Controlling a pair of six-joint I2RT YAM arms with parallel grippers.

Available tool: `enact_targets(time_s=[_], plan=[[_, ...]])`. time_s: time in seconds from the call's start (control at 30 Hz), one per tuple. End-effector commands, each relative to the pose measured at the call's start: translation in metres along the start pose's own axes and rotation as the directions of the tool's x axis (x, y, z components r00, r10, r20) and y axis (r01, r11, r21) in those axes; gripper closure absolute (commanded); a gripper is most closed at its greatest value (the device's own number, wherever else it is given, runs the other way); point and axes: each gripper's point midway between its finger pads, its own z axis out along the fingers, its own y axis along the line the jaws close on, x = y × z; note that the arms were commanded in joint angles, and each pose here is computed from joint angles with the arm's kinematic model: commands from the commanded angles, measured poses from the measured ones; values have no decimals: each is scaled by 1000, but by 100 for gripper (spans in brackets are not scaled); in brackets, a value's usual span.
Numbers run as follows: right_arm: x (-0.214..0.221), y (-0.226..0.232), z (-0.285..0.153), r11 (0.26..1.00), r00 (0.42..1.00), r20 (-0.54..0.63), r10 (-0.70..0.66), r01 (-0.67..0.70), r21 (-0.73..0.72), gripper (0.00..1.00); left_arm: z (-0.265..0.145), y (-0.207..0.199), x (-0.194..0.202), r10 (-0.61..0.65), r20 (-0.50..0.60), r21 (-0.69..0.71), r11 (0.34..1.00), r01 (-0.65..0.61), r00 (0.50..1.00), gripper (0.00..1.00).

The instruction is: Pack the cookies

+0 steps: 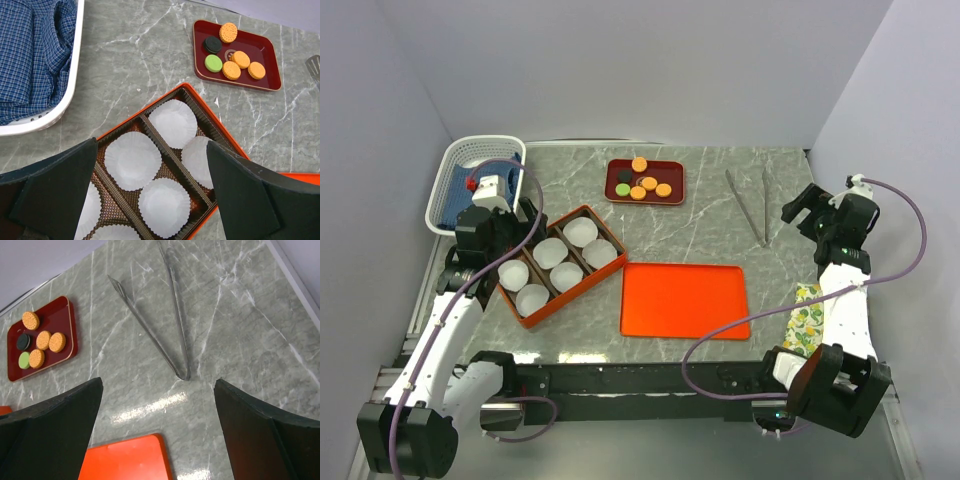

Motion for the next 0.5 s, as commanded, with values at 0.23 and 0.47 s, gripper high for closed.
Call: enact_targets(time_s=[0.23, 0.47], plan=[[0, 52, -11, 900, 956, 33, -291, 285, -329, 0, -4, -9, -22, 21, 67, 35, 999, -23, 998, 4], [36, 77, 9, 746, 785, -87, -613, 539, -392, 0, -4, -8, -23, 24, 69, 29, 999, -26, 997, 4]])
